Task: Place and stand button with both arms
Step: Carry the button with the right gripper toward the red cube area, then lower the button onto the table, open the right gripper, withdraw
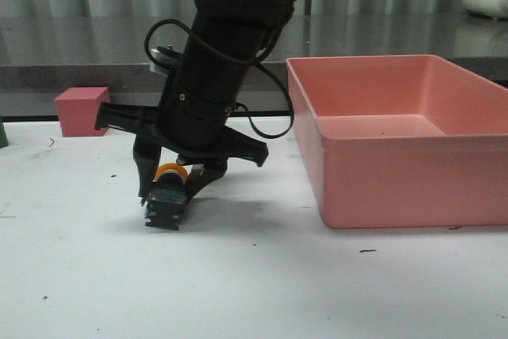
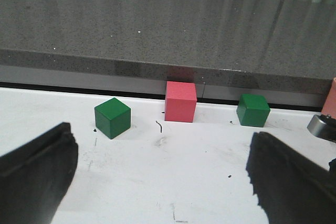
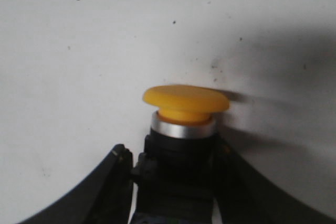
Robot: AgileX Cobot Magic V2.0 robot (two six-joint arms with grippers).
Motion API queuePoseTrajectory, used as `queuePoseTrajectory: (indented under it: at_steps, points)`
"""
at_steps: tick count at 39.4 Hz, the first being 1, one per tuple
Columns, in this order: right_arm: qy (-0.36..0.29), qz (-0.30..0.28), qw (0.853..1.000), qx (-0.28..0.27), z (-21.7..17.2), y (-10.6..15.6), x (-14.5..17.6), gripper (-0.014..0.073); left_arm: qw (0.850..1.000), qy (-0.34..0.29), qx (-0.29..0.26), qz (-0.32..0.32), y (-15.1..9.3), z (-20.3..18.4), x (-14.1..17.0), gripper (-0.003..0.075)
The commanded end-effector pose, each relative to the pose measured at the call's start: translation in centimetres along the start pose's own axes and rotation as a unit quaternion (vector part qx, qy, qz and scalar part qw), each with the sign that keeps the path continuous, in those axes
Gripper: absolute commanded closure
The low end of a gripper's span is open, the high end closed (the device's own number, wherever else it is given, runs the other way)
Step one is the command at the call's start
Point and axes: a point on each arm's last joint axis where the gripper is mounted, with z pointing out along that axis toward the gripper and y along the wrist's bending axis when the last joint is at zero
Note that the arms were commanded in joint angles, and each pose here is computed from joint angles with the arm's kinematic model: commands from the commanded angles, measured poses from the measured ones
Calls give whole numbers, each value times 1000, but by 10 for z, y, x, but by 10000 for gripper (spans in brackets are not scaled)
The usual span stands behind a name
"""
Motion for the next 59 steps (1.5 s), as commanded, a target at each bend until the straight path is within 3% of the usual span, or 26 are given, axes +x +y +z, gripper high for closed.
queuePoseTrajectory:
  at_steps: [1,13,16,23,27,33,37,42,49,59]
  points:
    - [-55,-4,998,-34,-35,16,-17,439,999,-50,4,-4,-1,-2,-18,104]
    - [-52,-3,998,-35,-37,17,-17,56,999,-49,4,-4,-1,-2,-18,104]
    - [-50,-4,998,-35,-41,19,-18,19,999,-49,4,-4,-1,-2,-18,104]
    - [-67,-11,996,-51,-71,29,-23,27,999,-49,4,-4,-1,-2,-18,104]
    - [-91,-30,993,-65,-97,36,-26,111,999,-49,4,-4,-1,-2,-18,104]
    - [-108,-86,988,-70,-127,40,-26,438,999,-49,4,-4,-1,-2,-18,104]
    - [-108,-87,988,-68,-144,36,-27,652,999,-49,4,-4,-1,-2,-18,104]
    - [-111,-92,988,-57,-169,25,-31,656,999,-49,4,-4,-1,-2,-18,104]
    - [-122,-112,986,-27,-210,-10,-38,656,999,-49,4,-4,-1,-2,-18,104]
    - [-132,-101,985,54,-266,-106,-19,656,999,-49,4,-4,-1,-2,-18,104]
